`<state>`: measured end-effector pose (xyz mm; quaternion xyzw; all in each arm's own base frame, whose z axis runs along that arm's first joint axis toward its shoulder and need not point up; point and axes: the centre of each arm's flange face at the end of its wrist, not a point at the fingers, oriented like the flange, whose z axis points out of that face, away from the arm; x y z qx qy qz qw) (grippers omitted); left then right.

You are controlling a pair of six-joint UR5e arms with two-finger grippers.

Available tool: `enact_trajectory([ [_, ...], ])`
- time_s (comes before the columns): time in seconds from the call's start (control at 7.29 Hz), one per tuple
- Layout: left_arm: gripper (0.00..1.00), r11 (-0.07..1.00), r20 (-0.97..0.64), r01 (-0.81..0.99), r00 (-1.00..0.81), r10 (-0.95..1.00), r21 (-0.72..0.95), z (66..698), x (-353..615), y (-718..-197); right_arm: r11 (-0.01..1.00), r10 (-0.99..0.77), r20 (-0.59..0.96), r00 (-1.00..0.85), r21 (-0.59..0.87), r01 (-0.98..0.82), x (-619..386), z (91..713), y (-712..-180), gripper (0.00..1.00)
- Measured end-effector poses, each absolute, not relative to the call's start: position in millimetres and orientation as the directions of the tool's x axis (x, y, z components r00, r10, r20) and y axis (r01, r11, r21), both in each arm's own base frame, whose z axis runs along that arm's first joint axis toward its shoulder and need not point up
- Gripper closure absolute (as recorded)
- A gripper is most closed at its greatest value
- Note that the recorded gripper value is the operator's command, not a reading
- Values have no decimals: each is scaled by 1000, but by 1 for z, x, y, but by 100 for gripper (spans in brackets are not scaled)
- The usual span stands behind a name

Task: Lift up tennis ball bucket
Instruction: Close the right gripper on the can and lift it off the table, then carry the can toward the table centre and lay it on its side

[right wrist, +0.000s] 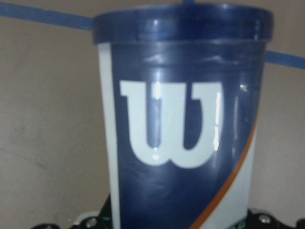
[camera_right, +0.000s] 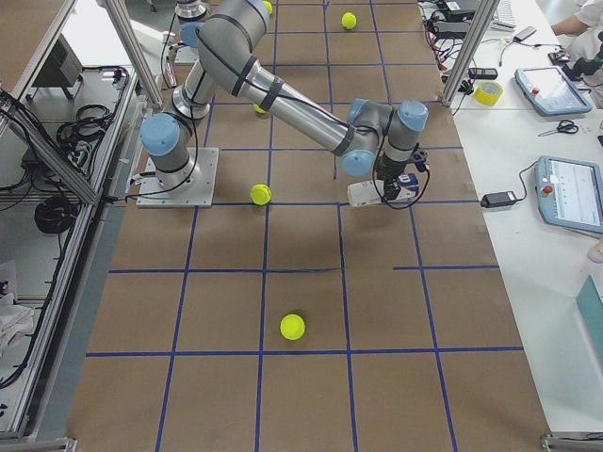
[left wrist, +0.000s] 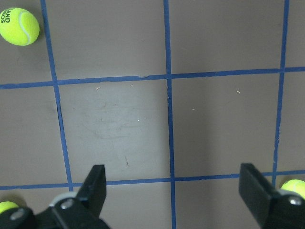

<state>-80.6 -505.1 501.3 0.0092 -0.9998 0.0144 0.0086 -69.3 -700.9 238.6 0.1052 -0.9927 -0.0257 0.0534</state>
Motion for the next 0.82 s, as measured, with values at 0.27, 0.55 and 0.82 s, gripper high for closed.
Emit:
enact_trajectory([
  [0.27, 0, 999, 16, -42, -999, -41, -31, 502, -69, -506, 910, -413, 111, -904, 39, -412, 35, 254, -705, 29],
  [0.55, 0, 998, 10, -46, -999, -46, -34, 504, -66, -507, 757, -648, 134, -750, 3, -654, 156, 262, -698, 28],
  [0.82, 0, 998, 10, -50, -999, -49, -38, 506, -64, -507, 502, -842, 201, -500, -47, -864, 275, 250, -678, 27],
])
